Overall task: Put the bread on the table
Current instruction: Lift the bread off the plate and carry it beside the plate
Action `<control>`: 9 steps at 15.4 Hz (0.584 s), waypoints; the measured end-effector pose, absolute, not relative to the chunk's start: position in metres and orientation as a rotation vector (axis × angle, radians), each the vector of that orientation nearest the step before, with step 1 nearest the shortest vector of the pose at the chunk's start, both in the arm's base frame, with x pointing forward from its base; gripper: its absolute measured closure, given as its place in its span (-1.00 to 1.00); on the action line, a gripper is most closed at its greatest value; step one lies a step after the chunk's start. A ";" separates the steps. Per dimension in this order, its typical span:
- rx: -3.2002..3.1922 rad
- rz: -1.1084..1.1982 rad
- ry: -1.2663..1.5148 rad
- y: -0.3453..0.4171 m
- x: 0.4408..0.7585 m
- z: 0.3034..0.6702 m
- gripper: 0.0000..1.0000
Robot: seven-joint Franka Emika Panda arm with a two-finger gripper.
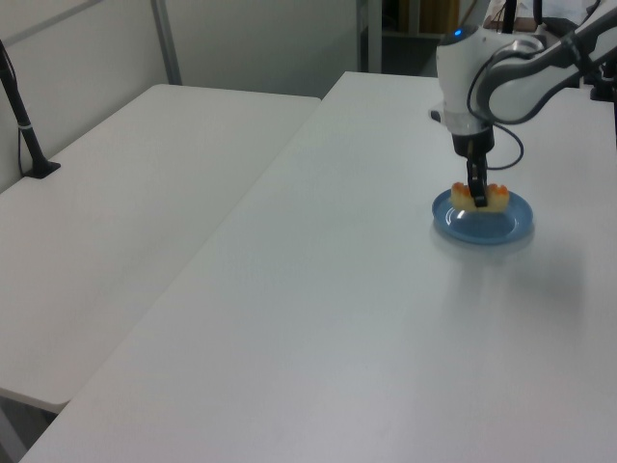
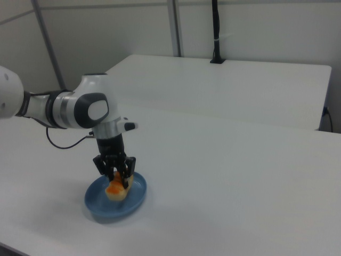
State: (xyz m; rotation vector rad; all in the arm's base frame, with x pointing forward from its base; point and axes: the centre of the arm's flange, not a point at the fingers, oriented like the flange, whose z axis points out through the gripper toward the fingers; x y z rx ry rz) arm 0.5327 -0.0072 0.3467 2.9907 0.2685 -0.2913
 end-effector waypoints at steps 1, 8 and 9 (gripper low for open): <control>2.994 -0.278 0.250 -0.015 0.535 0.355 0.10; 3.030 -0.273 0.138 -0.155 0.542 0.361 0.09; 3.033 -0.268 0.117 -0.175 0.546 0.360 0.09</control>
